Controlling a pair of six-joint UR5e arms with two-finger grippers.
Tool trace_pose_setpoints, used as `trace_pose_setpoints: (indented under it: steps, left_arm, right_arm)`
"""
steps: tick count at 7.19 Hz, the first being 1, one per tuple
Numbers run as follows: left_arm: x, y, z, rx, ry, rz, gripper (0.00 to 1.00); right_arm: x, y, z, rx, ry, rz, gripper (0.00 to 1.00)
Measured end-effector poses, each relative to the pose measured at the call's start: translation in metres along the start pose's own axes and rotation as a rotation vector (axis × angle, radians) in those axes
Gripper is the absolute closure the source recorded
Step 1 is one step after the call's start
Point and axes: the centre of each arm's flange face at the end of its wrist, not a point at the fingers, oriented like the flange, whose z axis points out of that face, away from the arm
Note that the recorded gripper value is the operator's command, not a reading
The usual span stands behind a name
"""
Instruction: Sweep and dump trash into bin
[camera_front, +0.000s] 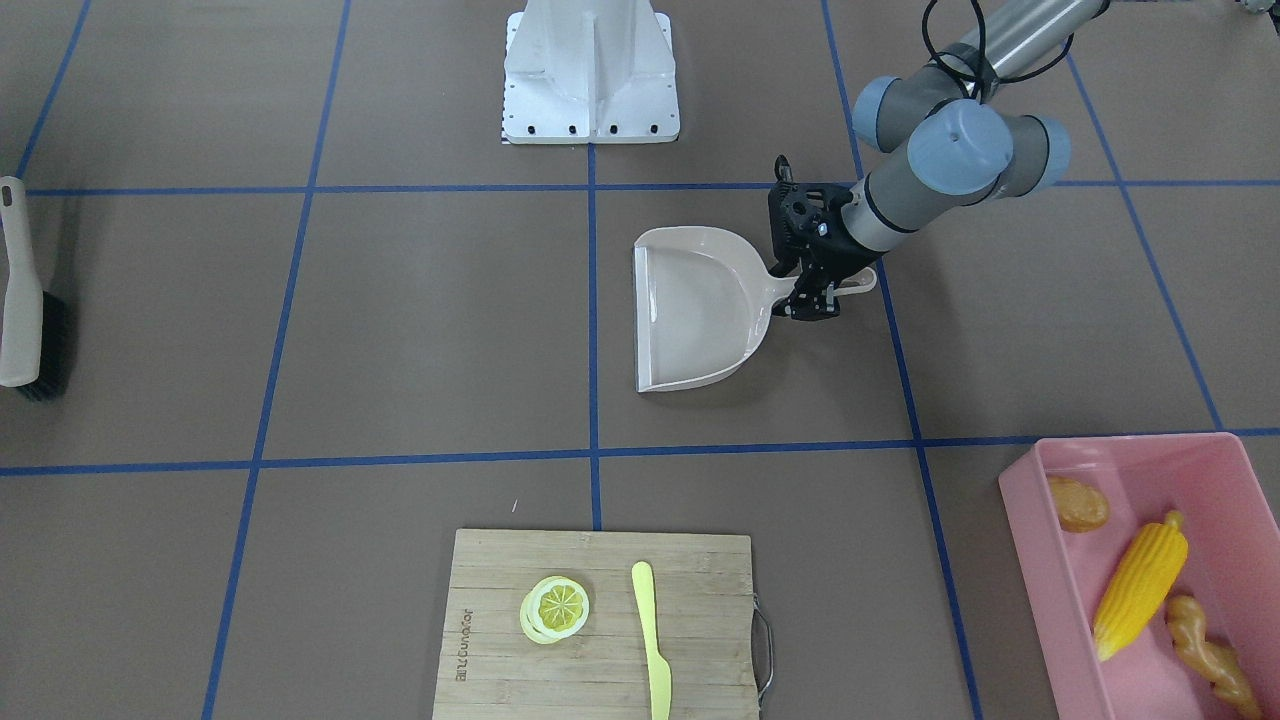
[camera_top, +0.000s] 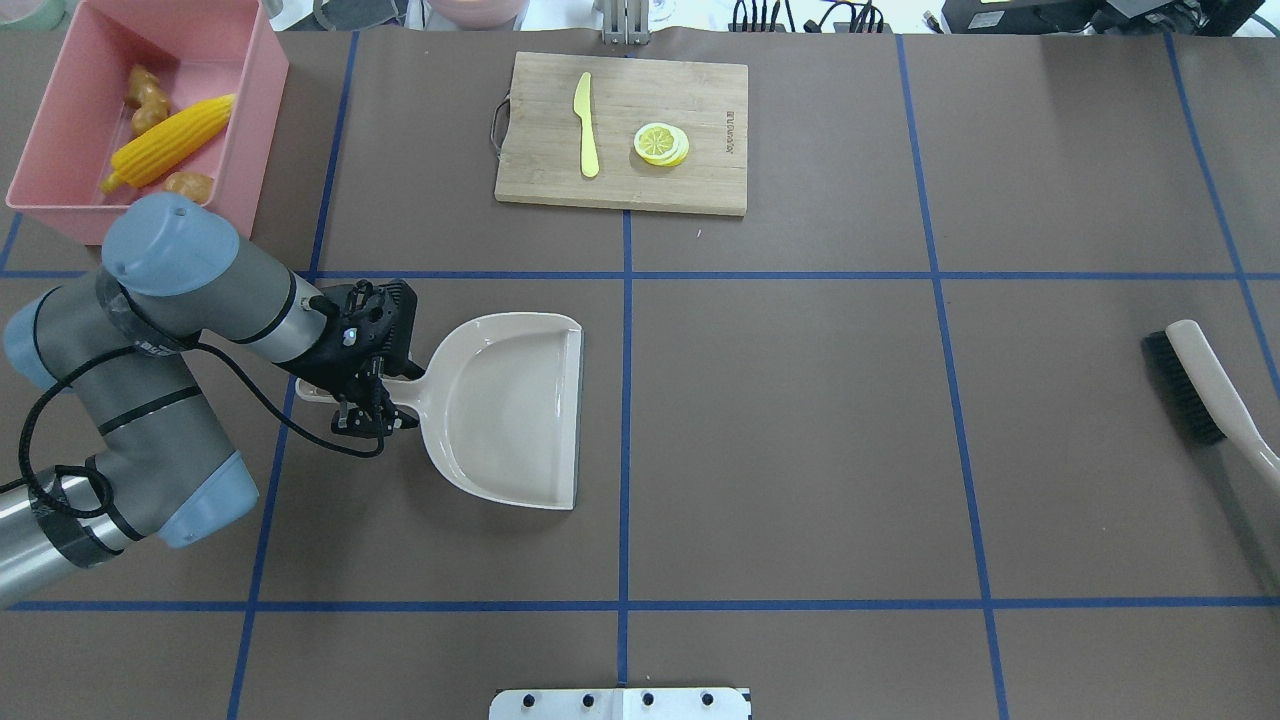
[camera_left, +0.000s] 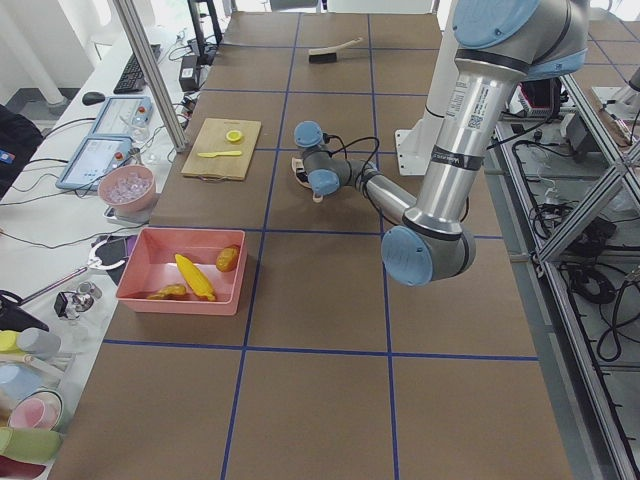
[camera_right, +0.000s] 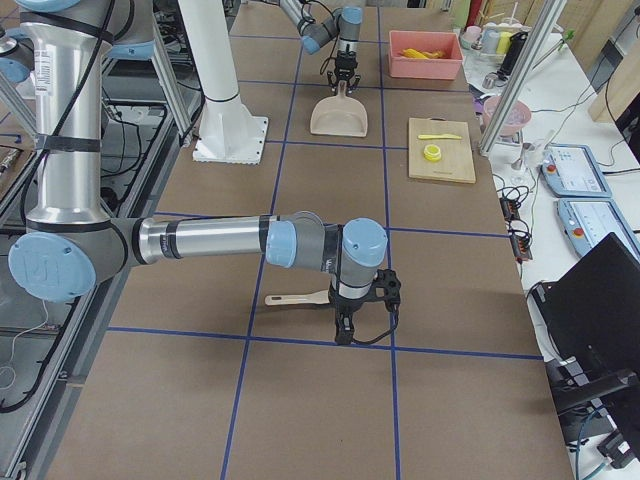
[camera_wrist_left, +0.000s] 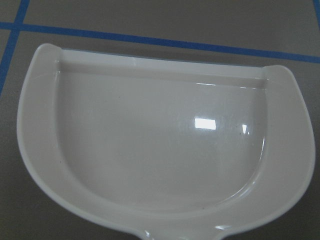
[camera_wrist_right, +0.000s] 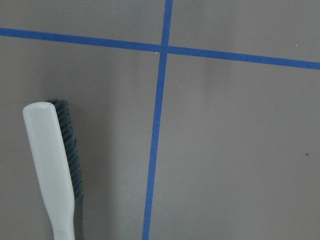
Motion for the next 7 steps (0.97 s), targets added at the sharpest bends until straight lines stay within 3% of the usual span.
trace_pose_setpoints:
  steps: [1, 4, 5, 7]
  left_arm:
    - [-0.004, 0.000, -0.009, 0.007, -0.014, 0.000, 0.02]
    - [-0.028, 0.016, -0.089, 0.032, -0.132, -0.034, 0.02]
    - [-0.041, 0.028, -0.111, 0.002, -0.177, -0.080, 0.02]
    - [-0.068, 0.066, -0.144, -0.119, -0.315, -0.199, 0.02]
  right_arm:
    - [-0.001, 0.000, 0.000, 0.001, -0.008, 0.000, 0.00]
    - [-0.001, 0.000, 0.001, 0.001, -0.021, 0.001, 0.00]
    - [-0.001, 0.000, 0.001, 0.001, -0.022, 0.001, 0.00]
    - [-0.002, 0.000, 0.000, 0.003, -0.023, 0.000, 0.00]
